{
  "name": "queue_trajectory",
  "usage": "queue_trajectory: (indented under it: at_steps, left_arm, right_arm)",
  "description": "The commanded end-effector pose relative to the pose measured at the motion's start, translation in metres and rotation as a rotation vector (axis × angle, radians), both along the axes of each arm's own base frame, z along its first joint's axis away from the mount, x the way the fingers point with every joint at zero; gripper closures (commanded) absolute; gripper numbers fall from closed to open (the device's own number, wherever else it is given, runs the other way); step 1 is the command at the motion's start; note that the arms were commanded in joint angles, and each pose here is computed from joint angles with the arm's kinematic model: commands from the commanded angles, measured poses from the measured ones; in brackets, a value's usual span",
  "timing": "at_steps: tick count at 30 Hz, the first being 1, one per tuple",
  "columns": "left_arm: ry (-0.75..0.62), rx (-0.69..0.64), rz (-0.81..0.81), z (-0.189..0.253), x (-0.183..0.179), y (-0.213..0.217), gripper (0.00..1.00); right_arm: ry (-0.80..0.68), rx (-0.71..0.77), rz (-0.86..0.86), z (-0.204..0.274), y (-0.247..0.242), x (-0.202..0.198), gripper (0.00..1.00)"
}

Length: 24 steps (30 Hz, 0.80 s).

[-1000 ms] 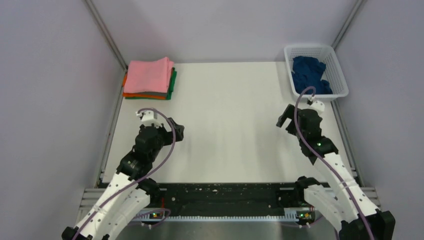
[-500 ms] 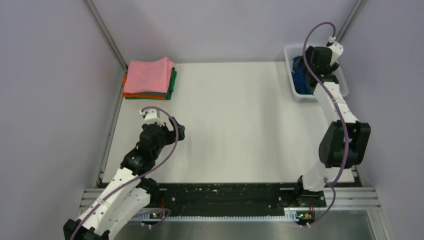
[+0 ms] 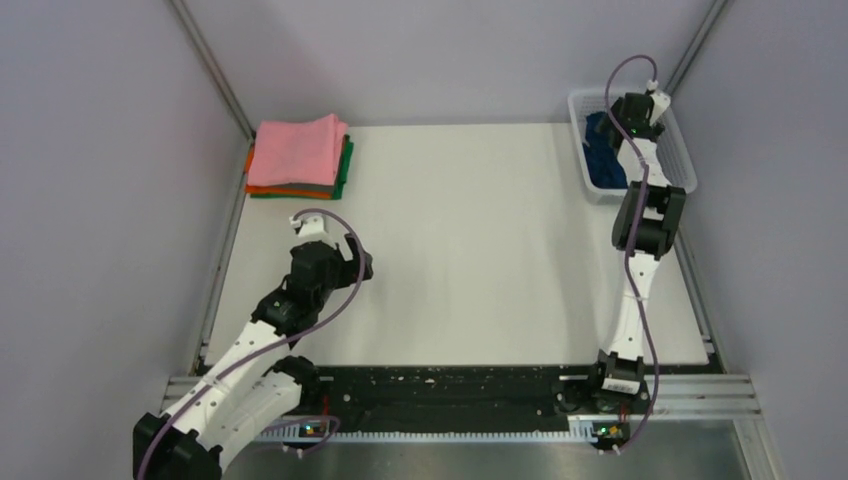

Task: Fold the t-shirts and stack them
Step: Grab crumpled tshirt from bin with the right arm

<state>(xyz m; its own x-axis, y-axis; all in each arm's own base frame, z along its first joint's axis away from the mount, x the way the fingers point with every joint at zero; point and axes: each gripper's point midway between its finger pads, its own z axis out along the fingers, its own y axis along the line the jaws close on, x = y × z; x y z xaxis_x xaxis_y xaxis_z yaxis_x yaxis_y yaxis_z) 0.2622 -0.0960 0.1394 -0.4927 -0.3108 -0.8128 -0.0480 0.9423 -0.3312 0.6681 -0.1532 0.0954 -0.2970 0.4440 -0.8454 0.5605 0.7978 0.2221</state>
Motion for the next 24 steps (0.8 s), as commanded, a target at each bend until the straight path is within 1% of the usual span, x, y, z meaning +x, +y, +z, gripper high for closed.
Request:
queue_trajectory:
  at_steps: [1,2,4,5,7,10,12,14,17,18,21,24]
  left_arm:
    - [-0.045,-0.004,0.029,0.01,0.009,0.003,0.01]
    - [-0.046,-0.003,0.028,0.01,0.009,0.003,0.01]
    - [-0.051,-0.002,0.037,0.011,0.01,0.004,0.01]
    - [-0.051,-0.003,0.037,0.011,0.009,0.004,0.01]
    - [-0.056,-0.004,0.04,0.012,0.009,0.005,0.01]
    - [-0.064,-0.008,0.039,0.014,0.008,0.005,0.01]
    - [-0.068,-0.011,0.042,0.015,0.007,0.006,0.01]
    - [-0.07,-0.01,0.05,0.016,0.006,0.008,0.01]
    - [-0.077,-0.008,0.065,0.017,0.005,0.012,0.01]
    - [-0.081,-0.01,0.064,0.018,0.004,0.012,0.01]
    - [-0.09,-0.015,0.062,0.021,0.004,0.011,0.01]
    - [-0.093,-0.025,0.059,0.024,0.002,0.011,0.01]
  right_arm:
    - [-0.019,0.052,0.024,-0.019,0.003,0.017,0.1]
    - [-0.021,0.107,0.042,-0.029,0.006,0.018,0.12]
    - [-0.007,0.198,0.02,-0.048,0.007,0.013,0.15]
    - [0.005,0.251,0.001,-0.057,0.009,0.008,0.18]
    - [0.014,0.344,0.026,-0.072,0.02,0.003,0.26]
    - [0.023,0.412,0.056,-0.087,0.033,0.0,0.36]
    - [0.014,0.427,0.077,-0.089,0.037,0.002,0.47]
    - [0.009,0.431,0.087,-0.086,0.038,0.005,0.69]
    - [-0.026,0.407,0.104,-0.063,0.037,0.01,0.97]
    - [-0.04,0.395,0.113,-0.052,0.036,0.012,1.0]
    - [-0.116,0.349,0.159,0.005,0.036,0.017,1.0]
    - [-0.24,0.299,0.223,0.088,0.041,0.018,1.0]
